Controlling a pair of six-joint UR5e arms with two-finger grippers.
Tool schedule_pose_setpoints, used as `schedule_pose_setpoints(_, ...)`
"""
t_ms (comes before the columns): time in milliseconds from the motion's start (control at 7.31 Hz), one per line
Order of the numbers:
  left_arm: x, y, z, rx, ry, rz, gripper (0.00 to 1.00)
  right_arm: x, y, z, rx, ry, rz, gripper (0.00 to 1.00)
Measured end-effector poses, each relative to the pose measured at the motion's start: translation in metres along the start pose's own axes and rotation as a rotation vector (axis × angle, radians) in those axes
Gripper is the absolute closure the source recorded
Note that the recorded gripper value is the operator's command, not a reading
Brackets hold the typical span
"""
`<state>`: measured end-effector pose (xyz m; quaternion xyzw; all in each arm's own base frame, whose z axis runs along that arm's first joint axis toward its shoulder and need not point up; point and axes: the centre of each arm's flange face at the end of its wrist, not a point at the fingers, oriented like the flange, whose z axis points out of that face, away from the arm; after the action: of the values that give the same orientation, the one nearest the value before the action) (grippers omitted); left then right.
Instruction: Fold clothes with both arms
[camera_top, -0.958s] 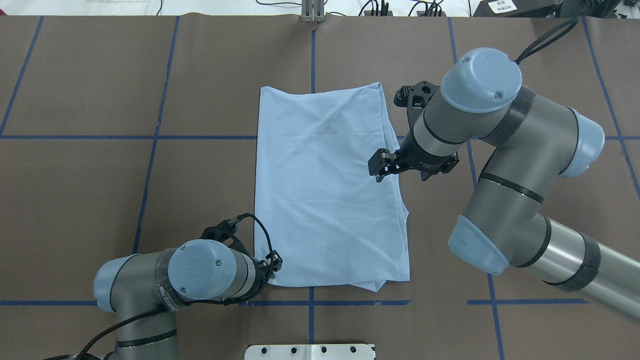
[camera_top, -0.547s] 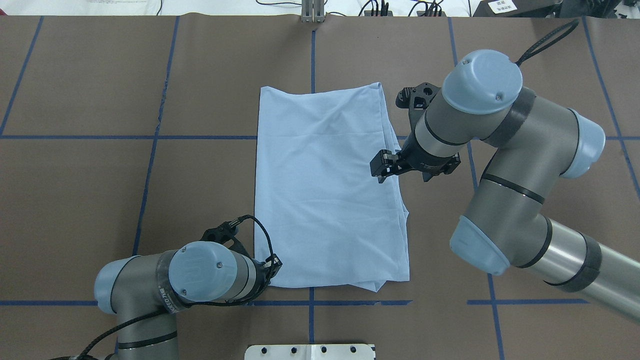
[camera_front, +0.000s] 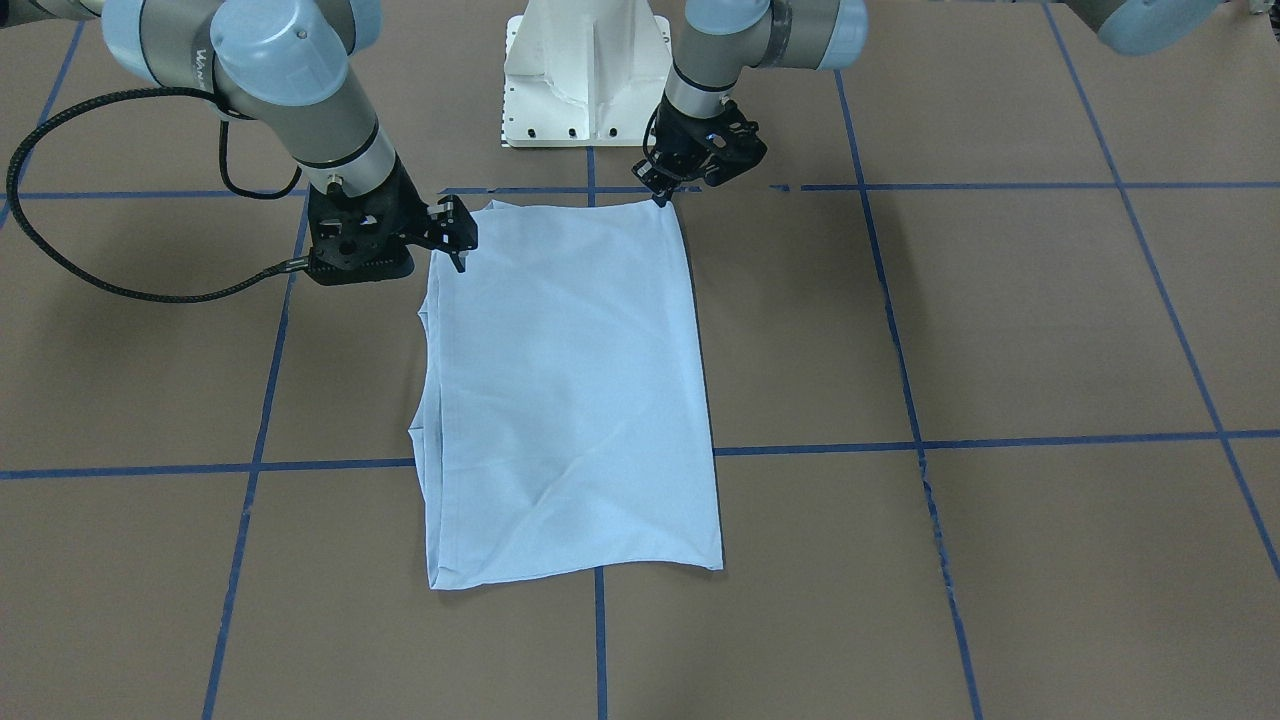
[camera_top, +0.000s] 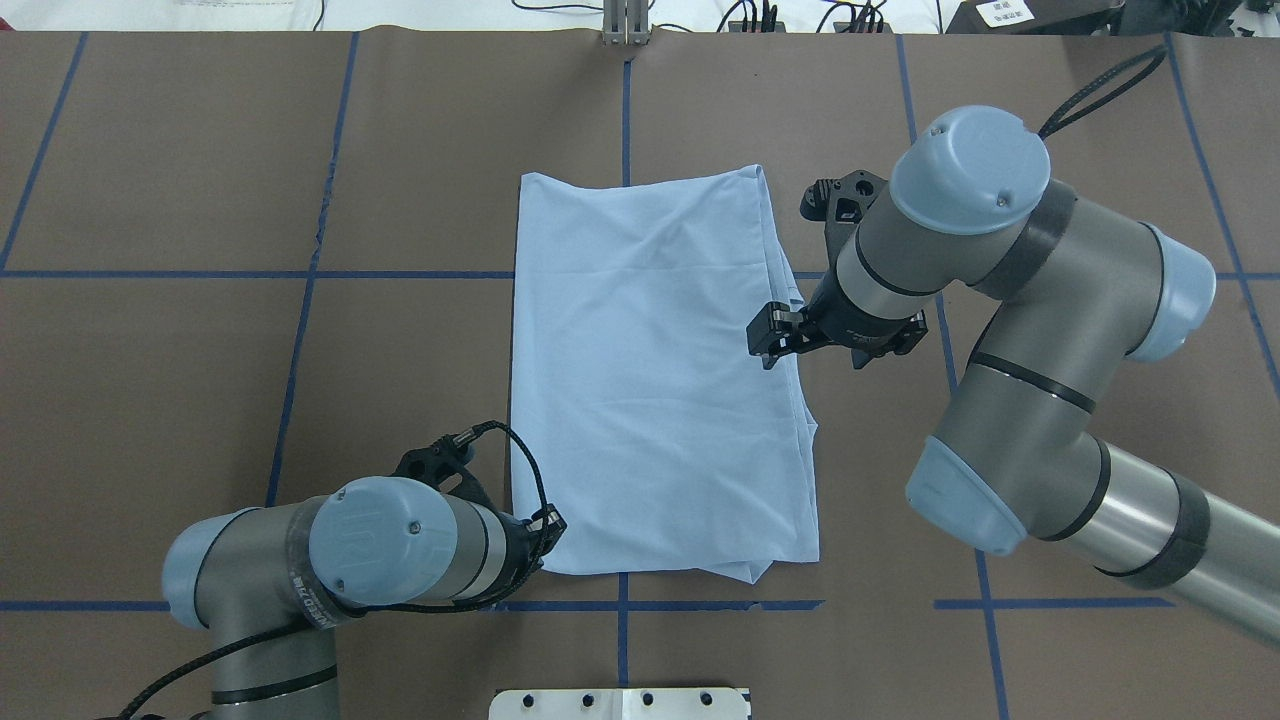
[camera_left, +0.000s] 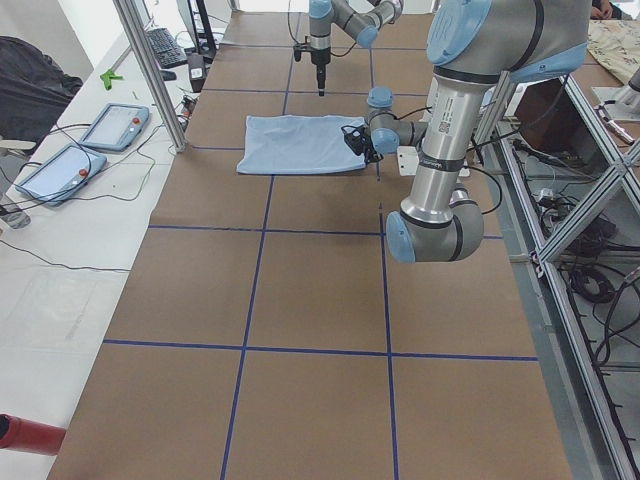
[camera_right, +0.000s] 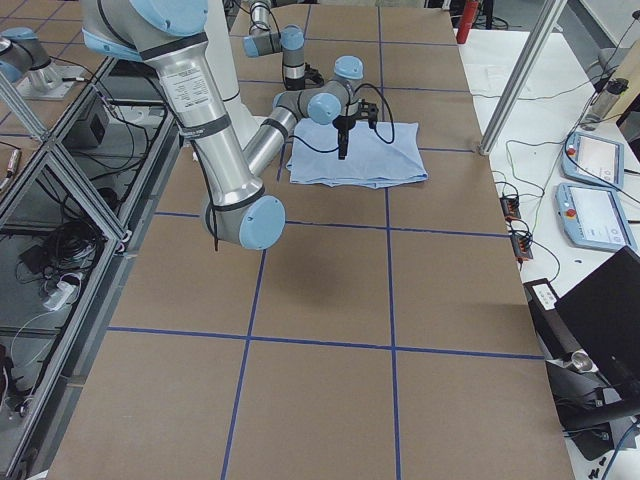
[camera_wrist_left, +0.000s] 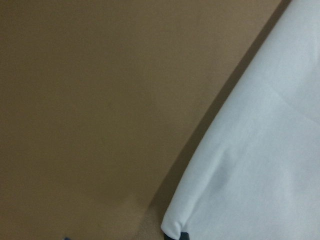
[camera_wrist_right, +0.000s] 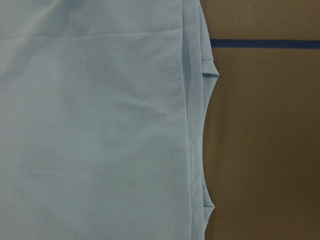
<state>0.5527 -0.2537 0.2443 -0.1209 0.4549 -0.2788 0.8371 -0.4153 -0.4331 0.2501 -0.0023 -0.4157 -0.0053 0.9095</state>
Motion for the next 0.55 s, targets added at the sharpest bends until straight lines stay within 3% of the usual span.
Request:
schedule_pose_setpoints(274,0.001,0.006,-0.012,-0.007,-0.004,0.007,1.0,-0.016,0.033,0.013,-0.023,-0.004,0.124,0.0)
schedule_pose_setpoints(547,0.002,0.006,-0.014,-0.008,-0.006,0.025,1.0,-0.049,0.09,0.05,0.001,0.012,0.288,0.0)
